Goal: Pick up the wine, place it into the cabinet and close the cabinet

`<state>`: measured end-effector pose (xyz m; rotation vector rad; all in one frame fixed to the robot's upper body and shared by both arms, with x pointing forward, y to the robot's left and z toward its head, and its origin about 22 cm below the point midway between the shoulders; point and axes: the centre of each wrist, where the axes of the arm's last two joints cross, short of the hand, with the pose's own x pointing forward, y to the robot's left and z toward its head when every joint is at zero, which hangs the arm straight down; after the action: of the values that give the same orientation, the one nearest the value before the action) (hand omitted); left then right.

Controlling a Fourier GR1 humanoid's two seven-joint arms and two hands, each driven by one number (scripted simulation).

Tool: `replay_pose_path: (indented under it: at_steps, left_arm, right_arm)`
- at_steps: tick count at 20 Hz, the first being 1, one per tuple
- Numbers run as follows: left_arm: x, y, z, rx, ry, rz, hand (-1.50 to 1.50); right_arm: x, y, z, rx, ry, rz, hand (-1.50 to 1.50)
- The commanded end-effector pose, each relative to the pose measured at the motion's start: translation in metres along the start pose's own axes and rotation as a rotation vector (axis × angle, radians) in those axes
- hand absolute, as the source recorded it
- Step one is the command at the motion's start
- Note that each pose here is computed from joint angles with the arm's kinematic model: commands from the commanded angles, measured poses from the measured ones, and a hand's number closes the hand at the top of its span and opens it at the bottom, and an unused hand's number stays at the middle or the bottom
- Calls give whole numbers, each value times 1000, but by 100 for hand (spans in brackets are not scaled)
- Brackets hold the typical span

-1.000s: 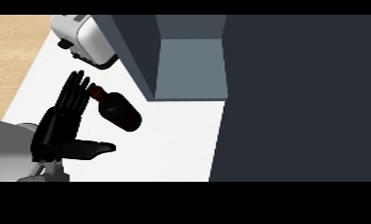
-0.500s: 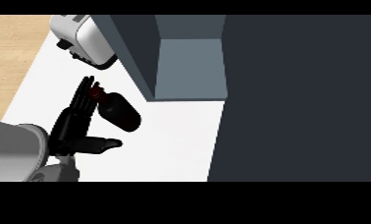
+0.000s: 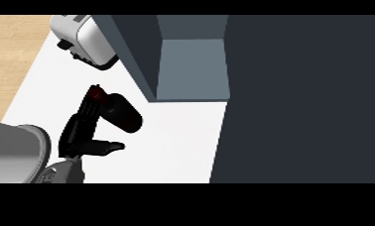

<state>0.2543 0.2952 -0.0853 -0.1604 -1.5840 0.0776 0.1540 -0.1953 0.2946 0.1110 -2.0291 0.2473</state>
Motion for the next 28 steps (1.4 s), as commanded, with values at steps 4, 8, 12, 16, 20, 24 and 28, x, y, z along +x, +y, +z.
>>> replay_pose_path:
  at_steps: [4, 8, 12, 16, 20, 24, 28]
  left_arm:
    - [-33, -11, -4, 3, 32, 61, -150]
    - [-30, 5, -16, -10, 19, 82, -150]
    - [-33, 3, -24, -37, 41, 73, -150]
    - [-42, 3, -17, -32, 8, 71, -150]
    - [-56, -25, -24, -24, 6, 136, 150]
    - [-51, -3, -23, -118, 9, 139, 150]
    - [-38, -15, -40, -234, -93, -36, 150]
  right_arm:
    - [13, 10, 27, 55, 6, -54, -150]
    - [13, -10, 28, 86, 22, -19, -150]
    - [4, 5, 16, 54, 8, -45, -150]
    - [-1, 1, 29, 49, 5, -62, -150]
    - [8, 0, 24, 55, 21, -49, -150]
    - [12, -2, 21, 53, 30, -51, -150]
    - [7, -4, 16, 68, 26, -46, -150]
